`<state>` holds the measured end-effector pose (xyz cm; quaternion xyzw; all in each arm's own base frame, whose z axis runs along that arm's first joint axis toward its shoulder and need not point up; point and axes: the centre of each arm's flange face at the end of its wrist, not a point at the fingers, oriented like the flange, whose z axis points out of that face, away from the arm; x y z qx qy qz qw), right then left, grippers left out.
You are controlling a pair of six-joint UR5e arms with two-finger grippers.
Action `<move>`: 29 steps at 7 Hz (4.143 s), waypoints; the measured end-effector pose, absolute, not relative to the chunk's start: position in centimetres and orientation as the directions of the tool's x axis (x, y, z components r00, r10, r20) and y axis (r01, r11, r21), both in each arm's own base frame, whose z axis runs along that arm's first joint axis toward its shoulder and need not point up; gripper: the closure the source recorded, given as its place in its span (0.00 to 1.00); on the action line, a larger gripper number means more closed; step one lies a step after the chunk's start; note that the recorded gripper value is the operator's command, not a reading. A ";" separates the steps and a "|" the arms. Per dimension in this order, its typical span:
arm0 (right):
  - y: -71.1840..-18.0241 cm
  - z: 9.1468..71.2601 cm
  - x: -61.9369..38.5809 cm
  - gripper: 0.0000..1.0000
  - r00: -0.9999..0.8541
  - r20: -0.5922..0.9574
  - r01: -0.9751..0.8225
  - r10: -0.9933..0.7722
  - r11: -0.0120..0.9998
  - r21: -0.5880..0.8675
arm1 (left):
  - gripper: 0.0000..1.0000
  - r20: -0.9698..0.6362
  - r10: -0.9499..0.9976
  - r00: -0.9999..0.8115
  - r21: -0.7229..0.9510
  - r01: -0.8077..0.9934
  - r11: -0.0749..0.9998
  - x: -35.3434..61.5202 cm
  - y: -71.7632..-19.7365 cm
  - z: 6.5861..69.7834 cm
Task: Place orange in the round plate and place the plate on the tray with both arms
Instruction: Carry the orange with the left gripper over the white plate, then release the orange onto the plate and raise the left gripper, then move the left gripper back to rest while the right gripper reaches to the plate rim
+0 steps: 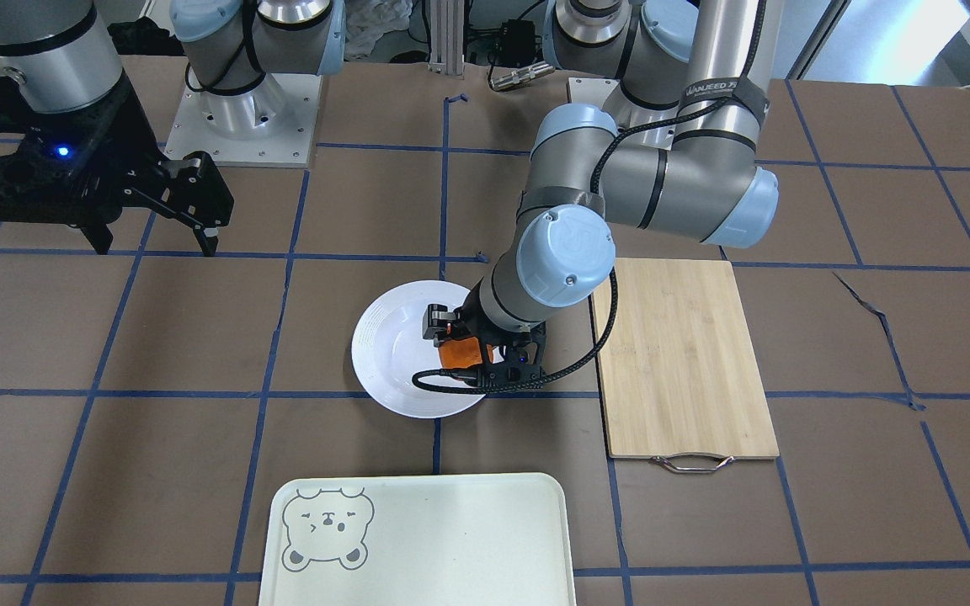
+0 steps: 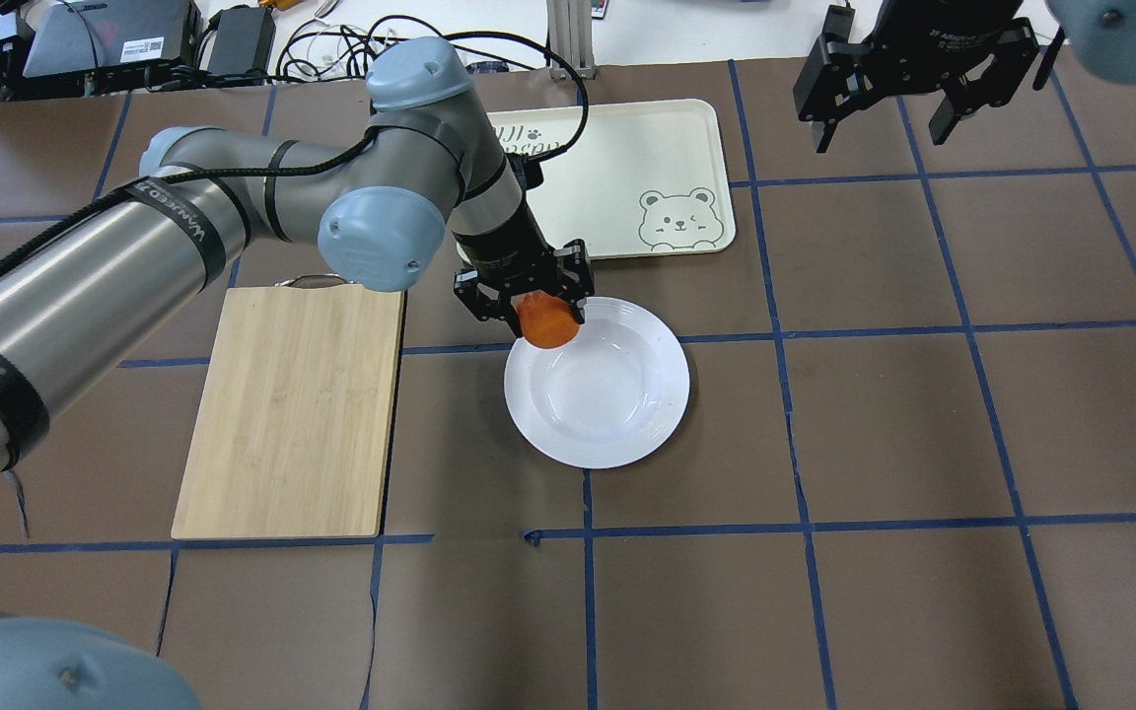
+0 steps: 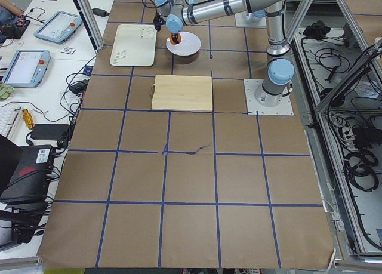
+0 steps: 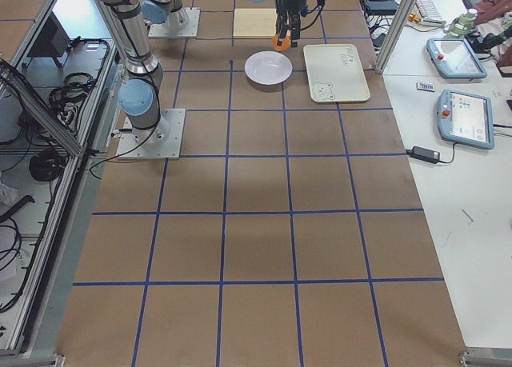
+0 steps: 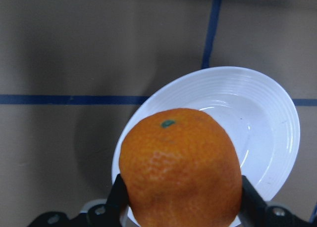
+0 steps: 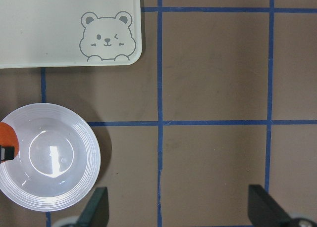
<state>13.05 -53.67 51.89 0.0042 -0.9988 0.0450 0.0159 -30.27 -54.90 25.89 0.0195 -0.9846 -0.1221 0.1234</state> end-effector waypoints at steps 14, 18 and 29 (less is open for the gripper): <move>-57.7 38.7 16.6 0.00 -0.974 -0.224 0.010 0.043 0.989 0.147 | 0.00 0.050 -0.093 -0.994 -0.124 -0.098 0.987 -14.0 -52.3 53.2; -55.3 27.0 18.3 0.00 -0.917 -0.395 0.015 0.052 0.995 0.095 | 0.00 -0.008 -0.097 -0.995 -0.141 -0.095 0.985 -13.3 -50.4 54.4; -48.3 17.0 21.3 0.15 -0.858 -0.472 0.218 0.203 0.976 0.022 | 0.00 0.004 -0.099 -0.995 -0.146 -0.099 0.984 -12.8 -50.1 54.8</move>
